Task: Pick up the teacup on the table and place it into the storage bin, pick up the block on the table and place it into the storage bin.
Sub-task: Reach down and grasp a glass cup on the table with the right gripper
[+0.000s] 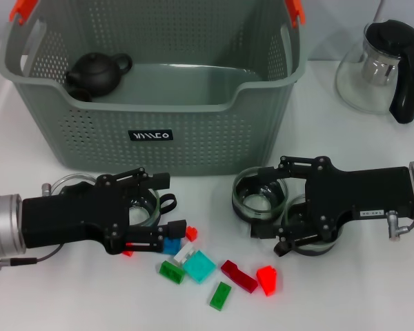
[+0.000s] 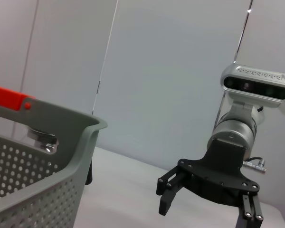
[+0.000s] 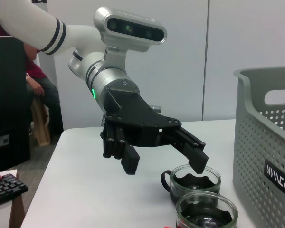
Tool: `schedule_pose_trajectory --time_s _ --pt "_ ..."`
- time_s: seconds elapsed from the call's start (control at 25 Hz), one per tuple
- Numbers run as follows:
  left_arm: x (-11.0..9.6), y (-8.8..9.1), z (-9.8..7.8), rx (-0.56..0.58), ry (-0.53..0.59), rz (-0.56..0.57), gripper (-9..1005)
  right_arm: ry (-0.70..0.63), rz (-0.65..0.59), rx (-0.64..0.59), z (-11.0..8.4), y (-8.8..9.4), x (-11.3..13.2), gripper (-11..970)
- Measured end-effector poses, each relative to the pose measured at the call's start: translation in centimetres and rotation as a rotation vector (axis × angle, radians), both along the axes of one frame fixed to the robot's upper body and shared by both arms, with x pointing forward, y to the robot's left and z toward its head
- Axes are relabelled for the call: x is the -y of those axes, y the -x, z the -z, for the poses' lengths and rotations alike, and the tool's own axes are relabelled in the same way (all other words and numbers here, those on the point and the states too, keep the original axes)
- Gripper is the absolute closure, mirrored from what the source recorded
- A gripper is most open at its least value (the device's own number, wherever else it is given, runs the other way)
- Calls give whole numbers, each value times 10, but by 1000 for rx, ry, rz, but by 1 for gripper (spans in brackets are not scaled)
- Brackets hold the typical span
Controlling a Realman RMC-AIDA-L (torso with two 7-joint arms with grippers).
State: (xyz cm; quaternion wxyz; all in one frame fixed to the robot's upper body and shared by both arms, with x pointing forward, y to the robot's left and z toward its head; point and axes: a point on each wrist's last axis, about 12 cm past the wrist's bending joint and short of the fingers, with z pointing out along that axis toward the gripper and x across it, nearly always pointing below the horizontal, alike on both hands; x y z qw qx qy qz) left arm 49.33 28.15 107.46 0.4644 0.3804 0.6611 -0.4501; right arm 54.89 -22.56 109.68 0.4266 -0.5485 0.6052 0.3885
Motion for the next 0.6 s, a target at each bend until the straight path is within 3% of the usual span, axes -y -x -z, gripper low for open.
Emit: schedule_pose_trajectory --time_s 0.6 --pt "-1 -1 0 1 -9 -1 64 9 -4 12 -3 -2 0 17"
